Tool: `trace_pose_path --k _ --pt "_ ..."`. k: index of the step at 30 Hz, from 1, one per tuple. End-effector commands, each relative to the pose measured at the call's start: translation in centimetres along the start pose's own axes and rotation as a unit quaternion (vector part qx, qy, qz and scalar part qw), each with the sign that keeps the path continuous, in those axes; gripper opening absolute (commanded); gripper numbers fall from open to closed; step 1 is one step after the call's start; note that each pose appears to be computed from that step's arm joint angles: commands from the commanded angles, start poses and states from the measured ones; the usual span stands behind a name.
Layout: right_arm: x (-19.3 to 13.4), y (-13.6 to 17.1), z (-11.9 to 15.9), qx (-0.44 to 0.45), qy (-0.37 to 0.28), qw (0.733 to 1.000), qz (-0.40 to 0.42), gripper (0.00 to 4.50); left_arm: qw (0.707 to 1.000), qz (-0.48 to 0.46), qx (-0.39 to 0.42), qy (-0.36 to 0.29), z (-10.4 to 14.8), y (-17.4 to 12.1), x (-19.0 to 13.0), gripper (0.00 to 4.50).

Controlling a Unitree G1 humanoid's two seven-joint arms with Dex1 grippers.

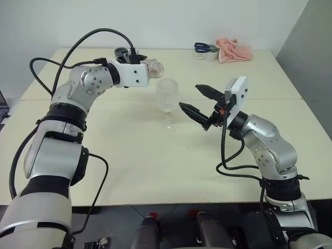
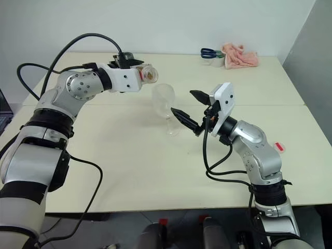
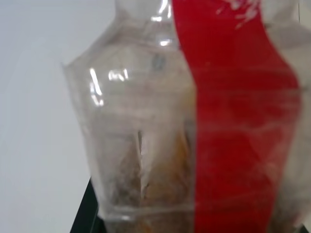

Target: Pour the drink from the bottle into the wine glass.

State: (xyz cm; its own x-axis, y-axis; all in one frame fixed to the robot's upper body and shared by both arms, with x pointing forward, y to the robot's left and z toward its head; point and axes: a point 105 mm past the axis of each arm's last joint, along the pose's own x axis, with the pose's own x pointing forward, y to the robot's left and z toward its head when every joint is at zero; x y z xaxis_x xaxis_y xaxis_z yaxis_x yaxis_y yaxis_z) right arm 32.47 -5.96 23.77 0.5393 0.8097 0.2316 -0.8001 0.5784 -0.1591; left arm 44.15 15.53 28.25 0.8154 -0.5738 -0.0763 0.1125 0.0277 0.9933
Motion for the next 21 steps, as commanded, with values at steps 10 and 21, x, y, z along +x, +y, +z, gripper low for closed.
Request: trace_pose_path --k 10,21 --pt "-0.2 0.4 1.3 -0.022 -0.030 0.999 0.000 4.50 0.996 0.030 0.078 0.007 0.0 2.8 -0.7 1.66" --pt "-0.1 0.4 1.3 -0.019 -0.033 0.999 0.000 4.50 0.994 0.037 0.102 0.009 0.2 3.6 -0.7 1.66"
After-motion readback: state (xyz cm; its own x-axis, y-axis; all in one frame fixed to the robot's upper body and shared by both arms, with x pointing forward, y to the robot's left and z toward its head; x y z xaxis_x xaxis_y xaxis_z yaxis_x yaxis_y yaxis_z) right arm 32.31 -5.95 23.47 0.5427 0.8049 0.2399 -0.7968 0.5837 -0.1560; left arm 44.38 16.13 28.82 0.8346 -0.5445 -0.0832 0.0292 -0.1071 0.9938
